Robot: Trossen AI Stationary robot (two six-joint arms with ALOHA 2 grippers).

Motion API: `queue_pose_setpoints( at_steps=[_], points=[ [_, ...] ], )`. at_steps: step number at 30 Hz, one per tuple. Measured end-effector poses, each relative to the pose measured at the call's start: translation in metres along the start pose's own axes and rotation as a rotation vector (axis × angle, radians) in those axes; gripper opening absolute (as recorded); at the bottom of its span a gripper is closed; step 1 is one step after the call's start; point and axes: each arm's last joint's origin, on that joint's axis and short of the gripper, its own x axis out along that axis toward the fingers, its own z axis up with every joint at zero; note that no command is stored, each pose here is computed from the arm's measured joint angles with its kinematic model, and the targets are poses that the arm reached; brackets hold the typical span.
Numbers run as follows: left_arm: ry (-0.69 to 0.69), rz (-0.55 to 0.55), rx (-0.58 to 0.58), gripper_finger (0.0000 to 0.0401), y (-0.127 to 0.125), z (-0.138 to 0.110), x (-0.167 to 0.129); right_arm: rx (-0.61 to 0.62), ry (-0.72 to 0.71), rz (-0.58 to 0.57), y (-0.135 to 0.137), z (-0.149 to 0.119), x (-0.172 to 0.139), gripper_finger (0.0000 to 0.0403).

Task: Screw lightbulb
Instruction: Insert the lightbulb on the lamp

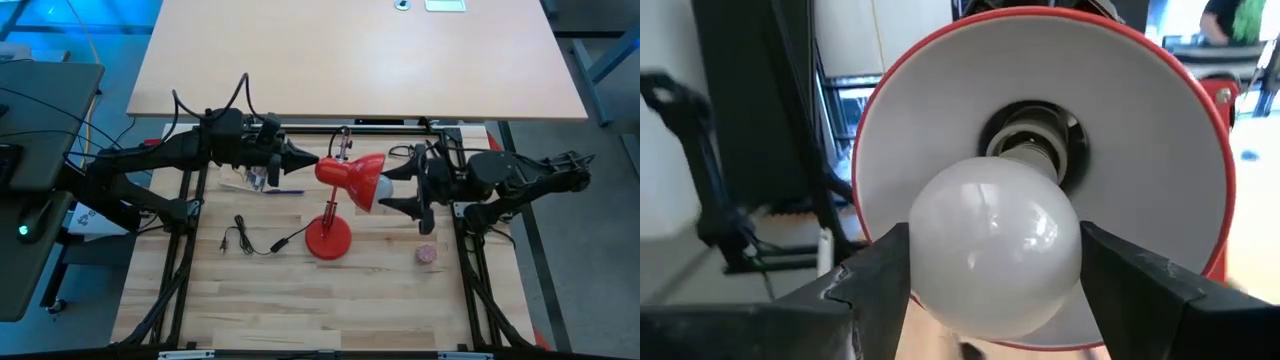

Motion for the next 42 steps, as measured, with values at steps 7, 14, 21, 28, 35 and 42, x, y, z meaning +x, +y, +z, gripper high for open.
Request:
queue_pose_setpoints(
  at_steps=[7, 14, 21, 28, 35, 42],
  points=[
    [-0.009, 0.012, -0.031, 0.0, 0.0, 0.0, 0.0, 0.171, -0.025, 0.005, 0.001, 0.002, 0.0, 0.025],
    [-0.01, 0.016, -0.019, 0.0, 0.0, 0.0, 0.0, 0.253, -0.056, 0.012, 0.001, 0.005, 0.001, 0.025],
    [-0.013, 0.022, -0.018, 0.0, 0.001, 0.0, 0.0, 0.173, -0.054, -0.009, 0.001, 0.004, 0.002, 0.025],
    [-0.012, 0.021, -0.028, 0.0, 0.0, 0.0, 0.0, 0.165, -0.044, -0.025, 0.002, 0.002, 0.007, 0.025],
    [-0.005, 0.016, -0.018, 0.0, -0.007, -0.005, 0.001, 0.18, -0.049, -0.015, 0.003, 0.002, 0.01, 0.025],
    [-0.007, 0.017, -0.019, 0.0, -0.007, -0.006, 0.001, 0.153, -0.048, -0.019, 0.003, 0.002, 0.01, 0.025]
  ],
)
